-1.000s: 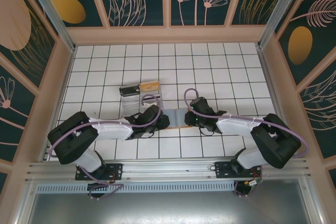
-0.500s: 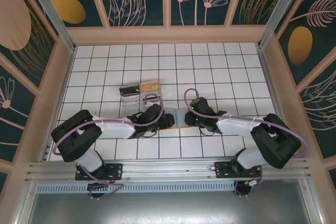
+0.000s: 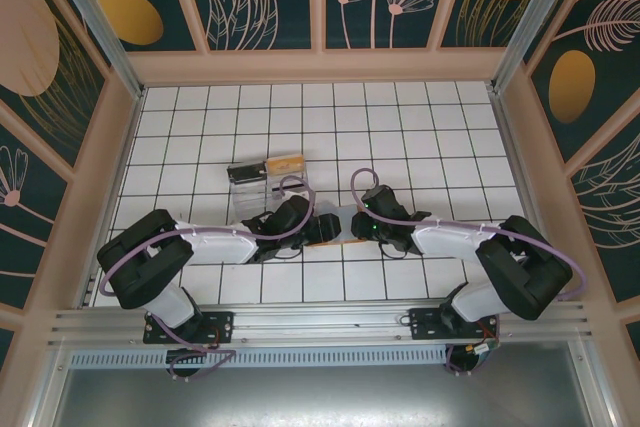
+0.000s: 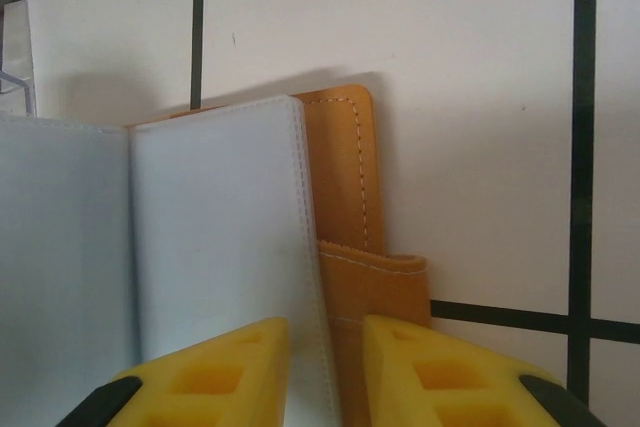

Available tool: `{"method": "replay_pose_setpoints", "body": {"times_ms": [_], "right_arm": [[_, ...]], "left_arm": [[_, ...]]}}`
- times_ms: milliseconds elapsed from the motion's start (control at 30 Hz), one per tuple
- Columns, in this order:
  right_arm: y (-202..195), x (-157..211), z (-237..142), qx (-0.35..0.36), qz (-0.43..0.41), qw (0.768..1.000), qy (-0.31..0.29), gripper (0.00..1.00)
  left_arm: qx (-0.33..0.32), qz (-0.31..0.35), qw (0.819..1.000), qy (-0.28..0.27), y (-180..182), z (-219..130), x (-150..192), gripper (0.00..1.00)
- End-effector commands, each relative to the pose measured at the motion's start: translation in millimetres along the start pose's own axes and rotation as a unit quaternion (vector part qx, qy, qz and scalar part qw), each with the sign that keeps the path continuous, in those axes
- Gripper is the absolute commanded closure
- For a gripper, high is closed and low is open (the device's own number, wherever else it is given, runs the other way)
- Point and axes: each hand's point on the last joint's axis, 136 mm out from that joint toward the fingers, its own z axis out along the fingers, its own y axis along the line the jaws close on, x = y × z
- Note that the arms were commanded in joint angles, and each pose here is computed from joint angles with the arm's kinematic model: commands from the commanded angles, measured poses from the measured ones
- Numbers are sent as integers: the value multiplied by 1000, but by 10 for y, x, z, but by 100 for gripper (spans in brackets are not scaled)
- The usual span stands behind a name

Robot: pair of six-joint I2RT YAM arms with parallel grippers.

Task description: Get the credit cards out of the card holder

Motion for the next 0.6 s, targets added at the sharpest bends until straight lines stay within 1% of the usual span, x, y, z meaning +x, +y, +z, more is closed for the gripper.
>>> {"method": "replay_pose_setpoints", "body": {"times_ms": [0, 333, 467, 567], "right_arm": [[-143, 166, 57, 23, 4, 1000, 21, 71], [-145, 148, 18, 26, 4, 1000, 18, 71], [-134, 108, -22, 26, 4, 1000, 11, 71], [-132, 48, -92, 29, 1, 1000, -2, 70]], "left_arm": [[41, 15, 999, -4, -233, -40, -31, 31], [17, 14, 1000, -10, -134, -64, -41, 29], [16, 17, 1000, -16, -136, -96, -65, 27], [18, 17, 1000, -17, -149, -96, -69, 27]]}}
